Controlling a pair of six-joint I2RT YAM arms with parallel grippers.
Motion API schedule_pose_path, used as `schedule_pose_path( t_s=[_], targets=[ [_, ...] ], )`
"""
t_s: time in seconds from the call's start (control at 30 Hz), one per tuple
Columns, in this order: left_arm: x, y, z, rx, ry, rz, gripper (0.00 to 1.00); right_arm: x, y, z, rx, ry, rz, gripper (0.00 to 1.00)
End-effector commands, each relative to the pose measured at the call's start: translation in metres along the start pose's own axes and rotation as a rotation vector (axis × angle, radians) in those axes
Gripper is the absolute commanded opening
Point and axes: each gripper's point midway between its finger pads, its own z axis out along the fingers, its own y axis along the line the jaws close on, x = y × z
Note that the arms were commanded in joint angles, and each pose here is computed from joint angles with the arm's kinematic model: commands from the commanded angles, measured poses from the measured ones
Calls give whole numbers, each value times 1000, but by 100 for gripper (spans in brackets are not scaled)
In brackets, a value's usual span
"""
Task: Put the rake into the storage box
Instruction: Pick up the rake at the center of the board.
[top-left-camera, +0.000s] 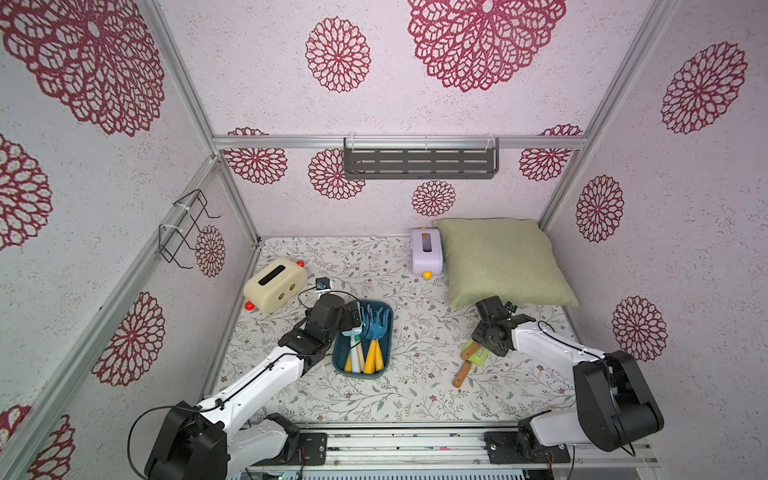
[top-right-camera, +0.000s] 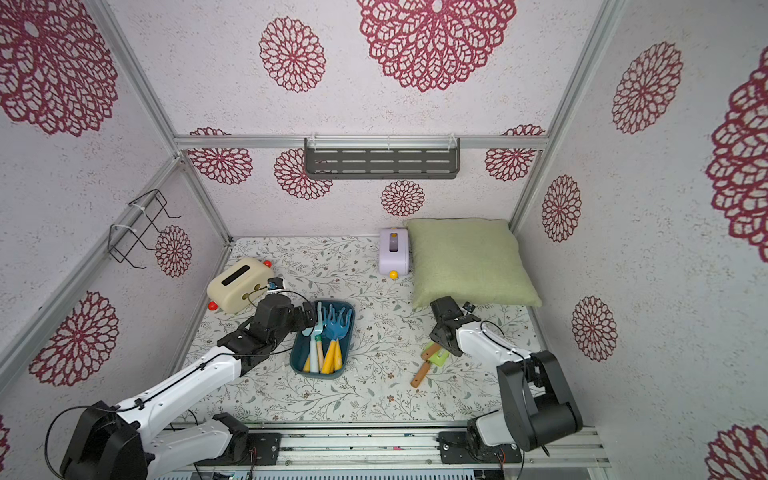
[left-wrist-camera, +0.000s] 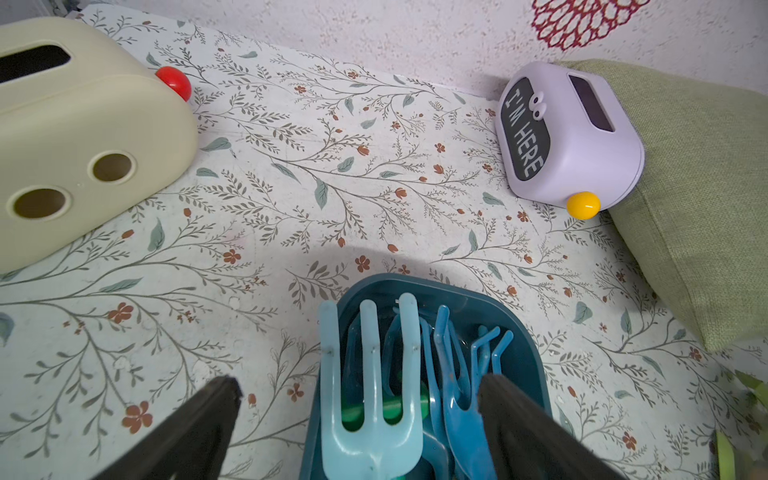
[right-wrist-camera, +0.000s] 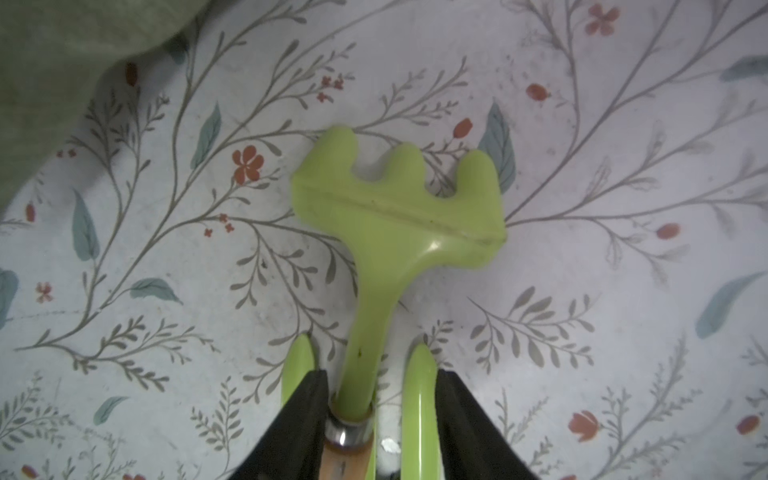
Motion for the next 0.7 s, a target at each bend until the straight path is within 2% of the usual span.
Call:
schedule_pose_path(
  t_s=[0.0,0.27,0.67],
  targets=[
    [-4,-1,-2,10,-24,7,97,-8,10,3,-19,-4,14,44],
    [-4,-1,-1,11,-23,10,97,-2,13,13,-23,36,11,38],
    [-5,-1,-2,15,-29,6,97,-8,15,-15,-110,-1,35,12]
  ],
)
